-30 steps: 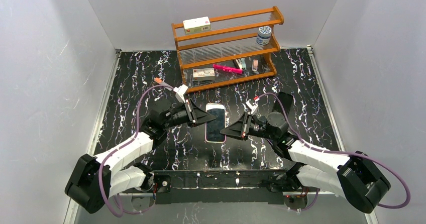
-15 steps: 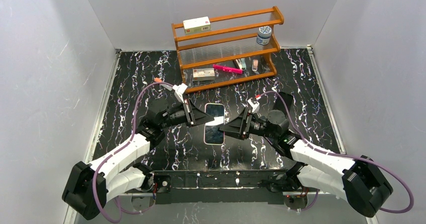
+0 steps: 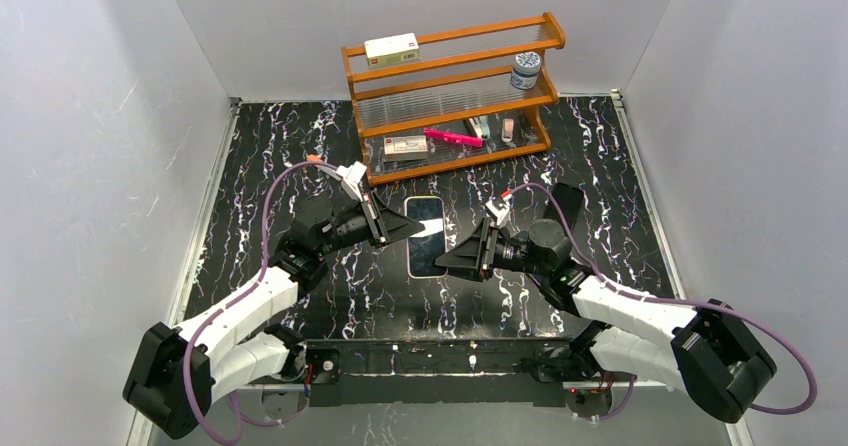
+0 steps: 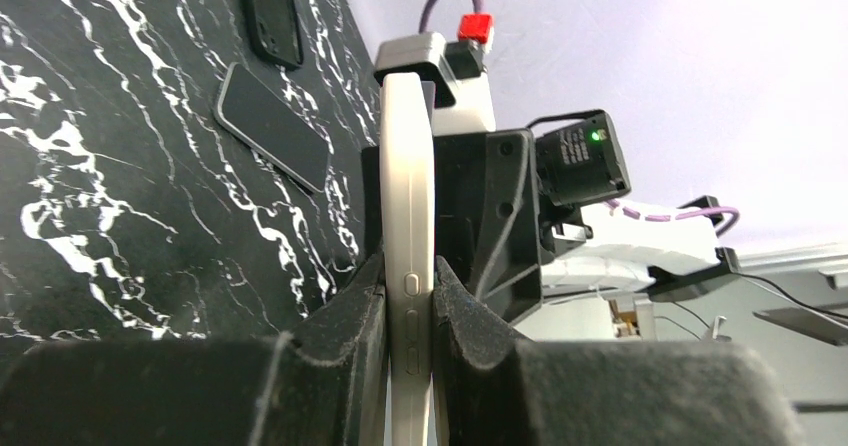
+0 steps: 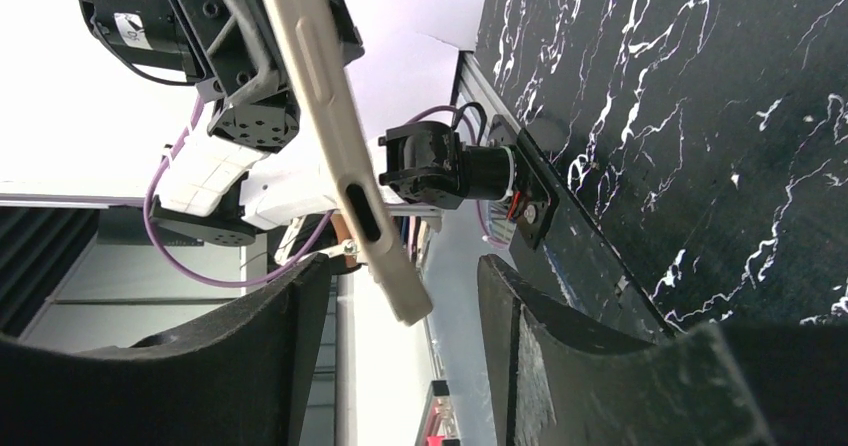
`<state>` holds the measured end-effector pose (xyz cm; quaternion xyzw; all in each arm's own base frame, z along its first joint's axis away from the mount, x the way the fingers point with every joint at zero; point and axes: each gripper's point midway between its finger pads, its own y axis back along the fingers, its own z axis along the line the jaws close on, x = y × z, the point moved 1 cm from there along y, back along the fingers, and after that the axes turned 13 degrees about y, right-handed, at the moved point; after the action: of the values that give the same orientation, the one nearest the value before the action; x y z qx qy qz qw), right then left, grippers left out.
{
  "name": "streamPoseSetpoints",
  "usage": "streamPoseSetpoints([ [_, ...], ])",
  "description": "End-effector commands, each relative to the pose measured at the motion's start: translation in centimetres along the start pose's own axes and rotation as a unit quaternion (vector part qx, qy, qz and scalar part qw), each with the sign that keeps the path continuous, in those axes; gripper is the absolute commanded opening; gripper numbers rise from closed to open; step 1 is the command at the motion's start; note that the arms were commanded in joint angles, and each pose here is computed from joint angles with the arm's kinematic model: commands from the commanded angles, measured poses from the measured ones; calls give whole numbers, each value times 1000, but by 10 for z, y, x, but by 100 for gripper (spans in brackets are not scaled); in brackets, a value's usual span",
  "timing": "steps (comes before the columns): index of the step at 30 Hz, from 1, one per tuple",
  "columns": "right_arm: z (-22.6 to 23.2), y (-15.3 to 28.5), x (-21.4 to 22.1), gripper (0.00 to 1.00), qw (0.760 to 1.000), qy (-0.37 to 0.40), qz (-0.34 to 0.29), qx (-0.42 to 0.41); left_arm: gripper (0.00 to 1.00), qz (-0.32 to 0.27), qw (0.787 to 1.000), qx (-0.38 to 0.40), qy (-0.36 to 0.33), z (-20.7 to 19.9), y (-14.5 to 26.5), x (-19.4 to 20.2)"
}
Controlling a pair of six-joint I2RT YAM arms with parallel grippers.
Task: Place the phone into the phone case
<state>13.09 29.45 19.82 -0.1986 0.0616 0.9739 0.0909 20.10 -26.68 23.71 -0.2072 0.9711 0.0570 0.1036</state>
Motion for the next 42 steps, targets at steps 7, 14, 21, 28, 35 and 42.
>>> streamPoseSetpoints([
  [7,16,2,-1,31,999,-17,-9,-38,0,-42,998,-2,-40,-1,1,-14],
  [14,5,8,1,1,997,-64,-36,-35,0,-30,994,-48,-90,17,7,-11],
  [21,7,6,-6,25,999,-9,-40,-14,0,23,997,-13,-77,-2,6,4],
  [28,9,11,-18,77,993,98,-46,40,0,119,990,36,-69,-21,16,33],
  [35,42,9,-37,79,981,192,-22,23,0,164,980,75,-83,-37,26,47],
  [42,63,7,-48,60,973,228,-19,-4,0,178,978,70,-77,-32,27,51],
])
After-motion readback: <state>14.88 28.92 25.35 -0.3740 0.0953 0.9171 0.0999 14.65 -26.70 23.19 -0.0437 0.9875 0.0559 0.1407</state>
